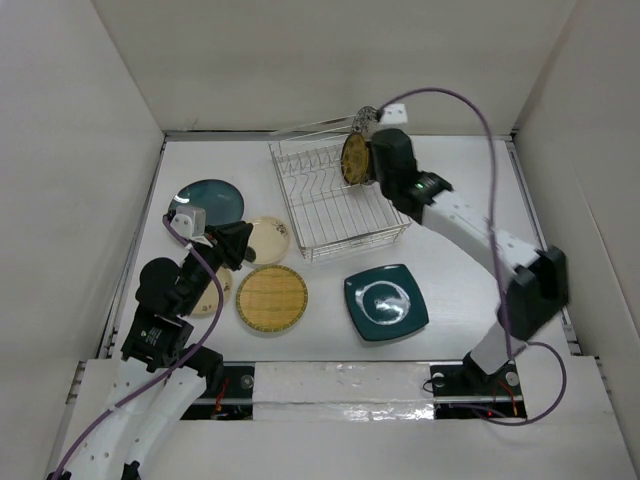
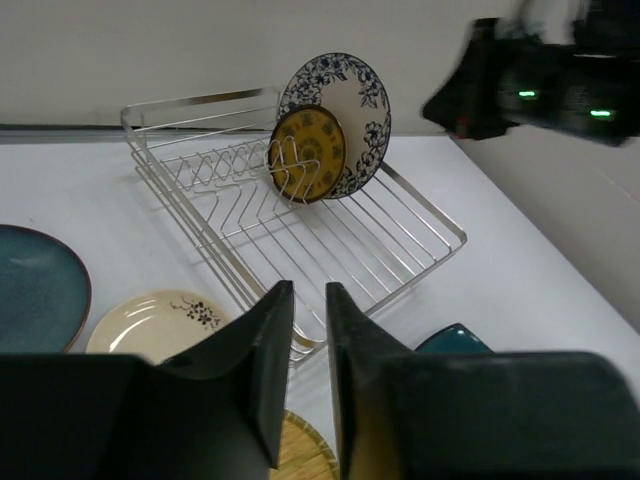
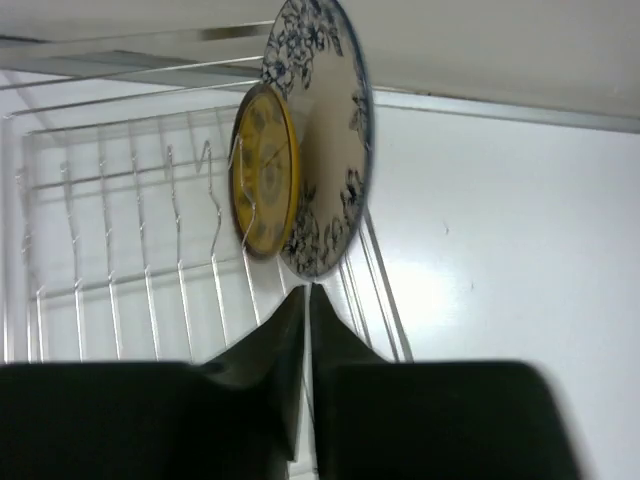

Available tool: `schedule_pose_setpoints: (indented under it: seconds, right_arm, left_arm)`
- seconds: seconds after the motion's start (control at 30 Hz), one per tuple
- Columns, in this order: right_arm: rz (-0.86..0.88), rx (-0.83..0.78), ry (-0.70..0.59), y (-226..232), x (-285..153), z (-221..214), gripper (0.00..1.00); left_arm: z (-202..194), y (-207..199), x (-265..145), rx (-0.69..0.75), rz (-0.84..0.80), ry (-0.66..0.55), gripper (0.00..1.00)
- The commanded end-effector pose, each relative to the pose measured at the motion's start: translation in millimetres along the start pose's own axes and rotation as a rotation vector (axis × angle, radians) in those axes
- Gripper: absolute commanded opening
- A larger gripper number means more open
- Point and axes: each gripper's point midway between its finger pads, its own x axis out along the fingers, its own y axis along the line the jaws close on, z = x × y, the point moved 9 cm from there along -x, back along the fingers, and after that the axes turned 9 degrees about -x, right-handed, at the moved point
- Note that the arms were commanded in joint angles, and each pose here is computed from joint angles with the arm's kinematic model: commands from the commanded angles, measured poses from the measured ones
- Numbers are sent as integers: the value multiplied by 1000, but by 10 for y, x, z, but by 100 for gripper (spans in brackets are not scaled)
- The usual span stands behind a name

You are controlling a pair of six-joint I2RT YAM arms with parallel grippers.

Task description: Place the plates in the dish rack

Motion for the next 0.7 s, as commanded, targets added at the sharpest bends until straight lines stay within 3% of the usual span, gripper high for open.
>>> schedule_pose_setpoints:
  seconds: [0.0,0.07,0.23,0.3,0.33,0.4,0.43,0.53,0.67]
  right_arm:
    - [165,300,-157,-308,-497,-9,0]
    - [237,428,-112,-504,-599,-313,0]
    - [291,550,152,-798,-892,-1428,1]
    - [336,583,263,-812,-947,-1719,18]
    - [347,587,329,-796,-959,-1919,41]
    - [398,615,418,-789,-991,-2112,58]
    - [415,620,470,-767,-997,-2259,72]
    - [544,645,568,-713,-1041,-2451,81]
    - [619,681,628,-709,-1069,-2595,81]
  left_arm:
    - [24,-22,7,7,-25,-31,14]
    - [27,-25,-4,6,-27,-35,0]
    - [46,-45,-23,4,-40,-44,0]
    - [51,-47,-32,4,-40,-47,0]
    - [57,-46,-37,4,-37,-52,0]
    - [62,-46,-42,5,-36,-56,3]
    - [63,-49,-46,3,-38,-57,4]
    - [55,-47,-42,3,-39,-53,4]
    - [59,-48,-40,3,-38,-53,5]
